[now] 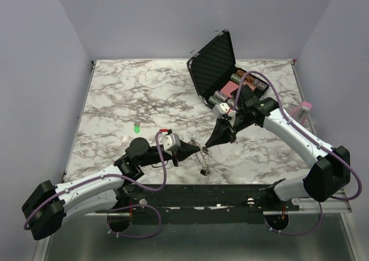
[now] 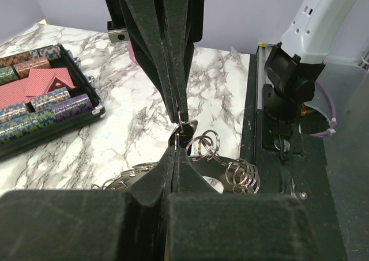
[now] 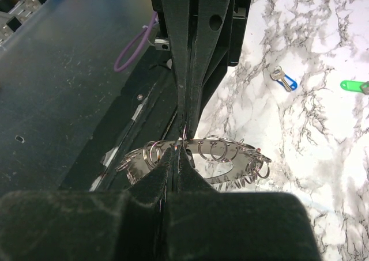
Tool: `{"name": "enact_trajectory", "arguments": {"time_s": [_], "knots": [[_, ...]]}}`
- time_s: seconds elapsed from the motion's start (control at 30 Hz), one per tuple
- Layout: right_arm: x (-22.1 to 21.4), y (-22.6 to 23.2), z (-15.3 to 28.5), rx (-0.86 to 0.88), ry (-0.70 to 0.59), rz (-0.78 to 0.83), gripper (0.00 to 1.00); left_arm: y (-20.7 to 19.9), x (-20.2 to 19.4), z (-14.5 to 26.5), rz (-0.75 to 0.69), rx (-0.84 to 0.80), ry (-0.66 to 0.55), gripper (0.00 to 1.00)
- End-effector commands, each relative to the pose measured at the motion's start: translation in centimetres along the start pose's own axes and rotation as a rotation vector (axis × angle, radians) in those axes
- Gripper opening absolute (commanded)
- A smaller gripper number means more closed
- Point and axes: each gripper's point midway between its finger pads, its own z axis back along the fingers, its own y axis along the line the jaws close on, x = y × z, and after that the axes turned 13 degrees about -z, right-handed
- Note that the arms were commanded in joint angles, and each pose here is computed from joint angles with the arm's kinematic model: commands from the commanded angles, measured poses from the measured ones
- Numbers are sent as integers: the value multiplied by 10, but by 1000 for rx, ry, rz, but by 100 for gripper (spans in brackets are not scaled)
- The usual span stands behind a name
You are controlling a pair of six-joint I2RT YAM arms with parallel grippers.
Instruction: Put the keys on the keyring
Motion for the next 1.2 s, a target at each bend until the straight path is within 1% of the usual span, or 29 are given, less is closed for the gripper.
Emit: {"name": "enact_trajectory", "arguments": {"time_s": [0.0,0.33,1.17], "knots": [[-1,0,-3,8,-1,-10,0,0,23,-1,-26,-11,-73,0],[-3,-2,-1,-9,16,-7,1,0,24,4,-32,-4,-69,0],[-4,-1,-4,11,-7,-21,0,0,25,1,-21,-5,-85,0]]}}
